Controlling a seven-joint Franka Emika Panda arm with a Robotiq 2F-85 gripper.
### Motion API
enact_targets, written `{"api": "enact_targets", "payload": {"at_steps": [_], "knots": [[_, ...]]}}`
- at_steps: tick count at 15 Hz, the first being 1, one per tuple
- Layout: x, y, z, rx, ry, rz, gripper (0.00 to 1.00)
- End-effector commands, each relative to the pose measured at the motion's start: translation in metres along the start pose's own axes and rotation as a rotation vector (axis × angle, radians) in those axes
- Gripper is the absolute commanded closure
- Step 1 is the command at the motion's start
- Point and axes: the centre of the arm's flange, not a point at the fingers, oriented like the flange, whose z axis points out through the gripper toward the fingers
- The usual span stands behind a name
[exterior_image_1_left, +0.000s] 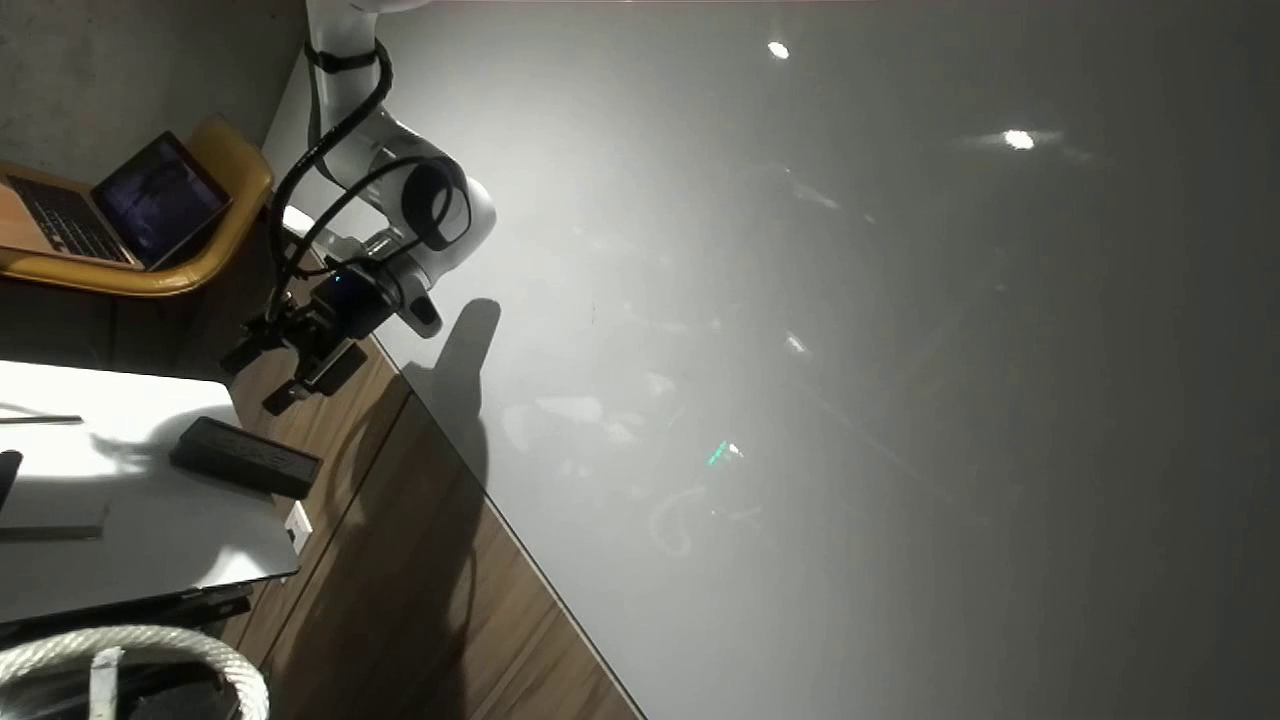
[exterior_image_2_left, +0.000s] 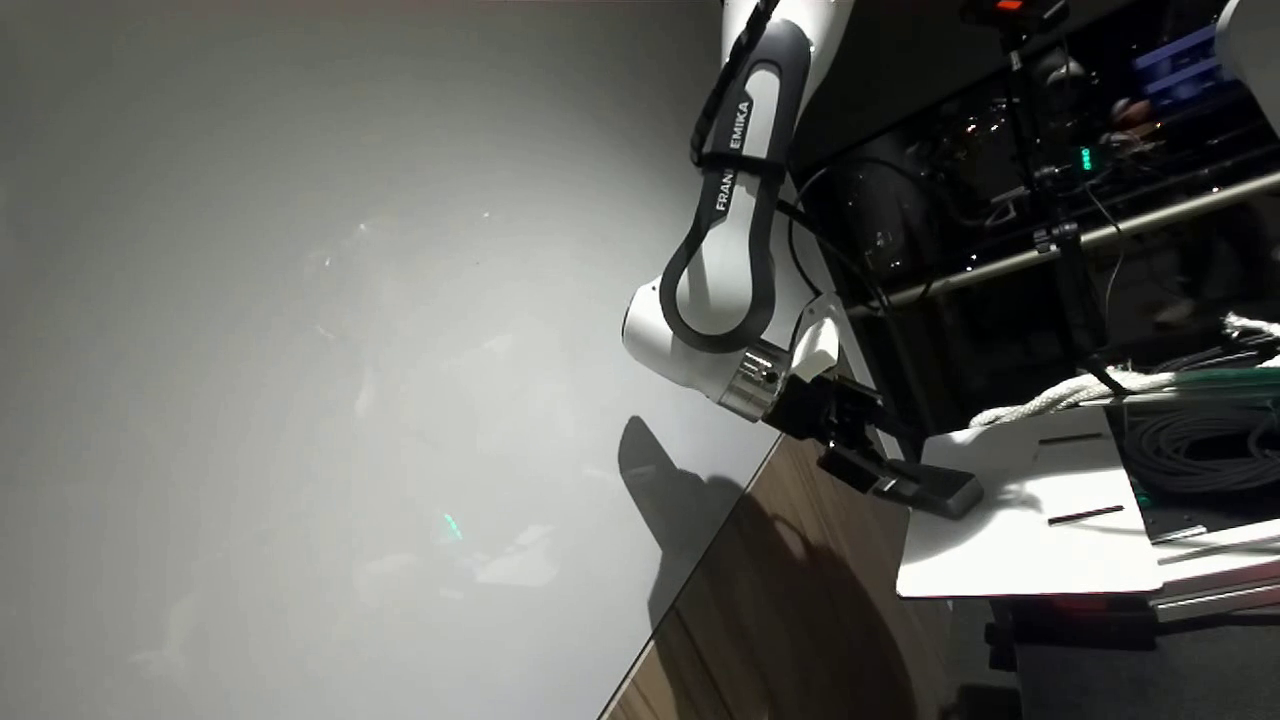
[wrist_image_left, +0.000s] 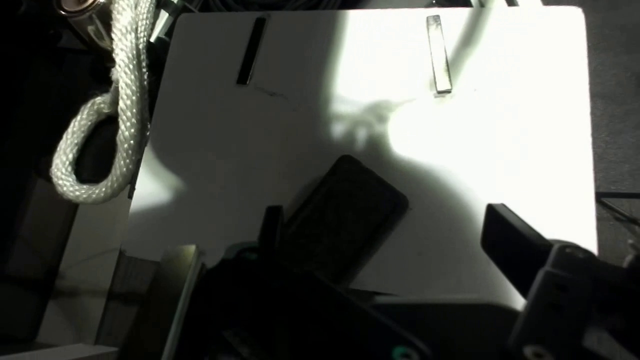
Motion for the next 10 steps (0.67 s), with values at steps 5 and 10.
{"api": "enact_targets", "payload": {"at_steps": [5,10], "knots": [[-0.010,-0.009,-0.003,0.026,0.057,-0.059,0.00],[-0.005,-0.032,0.006,0.036,0.125,-0.172,0.00]]}}
